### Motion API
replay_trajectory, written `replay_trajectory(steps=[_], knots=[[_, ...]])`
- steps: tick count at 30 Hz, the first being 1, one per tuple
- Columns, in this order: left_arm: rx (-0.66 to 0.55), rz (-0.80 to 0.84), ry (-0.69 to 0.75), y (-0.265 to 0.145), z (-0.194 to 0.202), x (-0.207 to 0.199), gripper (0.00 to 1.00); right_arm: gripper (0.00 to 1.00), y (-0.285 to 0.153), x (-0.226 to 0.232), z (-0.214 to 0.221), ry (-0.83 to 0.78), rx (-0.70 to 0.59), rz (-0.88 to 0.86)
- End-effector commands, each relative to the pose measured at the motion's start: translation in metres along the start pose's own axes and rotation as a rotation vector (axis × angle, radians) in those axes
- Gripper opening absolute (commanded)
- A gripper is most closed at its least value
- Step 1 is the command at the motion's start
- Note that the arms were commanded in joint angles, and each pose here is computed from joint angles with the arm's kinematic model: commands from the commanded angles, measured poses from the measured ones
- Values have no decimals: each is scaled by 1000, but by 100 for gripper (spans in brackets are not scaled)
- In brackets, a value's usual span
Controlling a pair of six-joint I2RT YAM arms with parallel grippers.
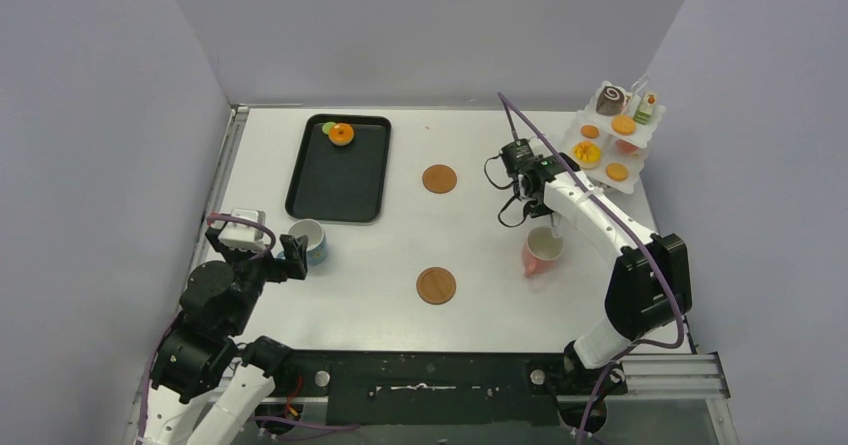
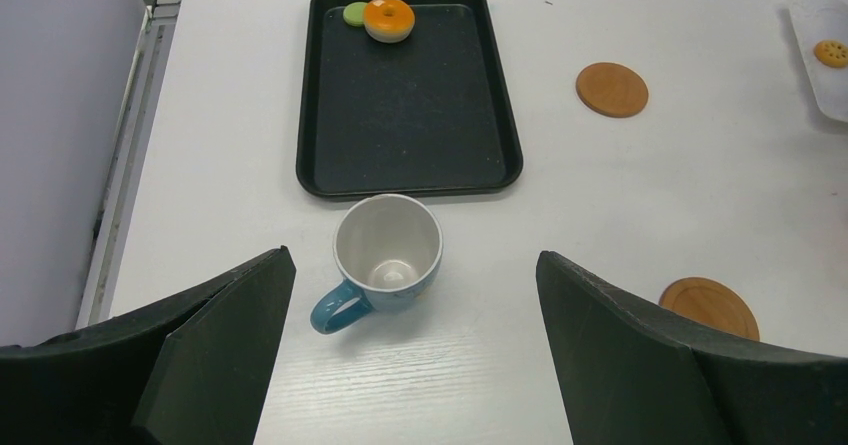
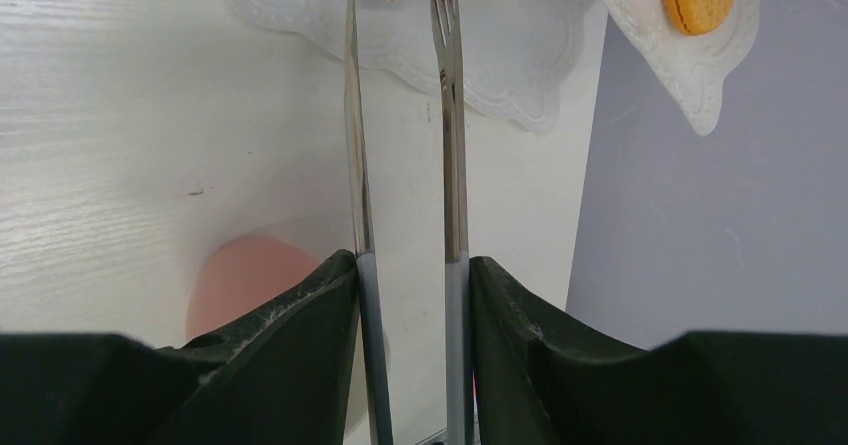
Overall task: Serve the afternoon tea
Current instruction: Place the desert on the desert table.
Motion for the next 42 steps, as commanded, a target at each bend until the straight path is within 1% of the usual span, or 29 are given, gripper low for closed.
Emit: replay_trajectory(steps=[1, 7, 16, 28, 32, 42], knots=[[-55, 8, -4, 2, -13, -1, 90, 29, 7, -8, -10, 3, -31, 66], [-50, 7, -1, 3, -13, -1, 90, 31, 13, -4, -13, -11, -17, 67], [-42, 5, 1, 4, -12, -1, 90, 40, 15, 3, -25, -8, -26, 50], [-47, 0, 0, 3, -12, 0, 90, 42, 12, 13, -38, -15, -42, 34], [-50, -3, -1, 2, -13, 1, 90, 42, 5, 18, -43, -20, -57, 23], [-59, -12, -4, 0, -13, 2, 90, 42, -37, 50, -63, -19, -166, -78]])
Point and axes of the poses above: each gripper's point midway between its finger pads, its own y axis out along the fingers, its own x axis along the line the jaws close on, z = x × y, the point moved 5 cm from there along -y, back along the fingers, and after that the axes turned 11 degrees about y, right-handed, at the moved point
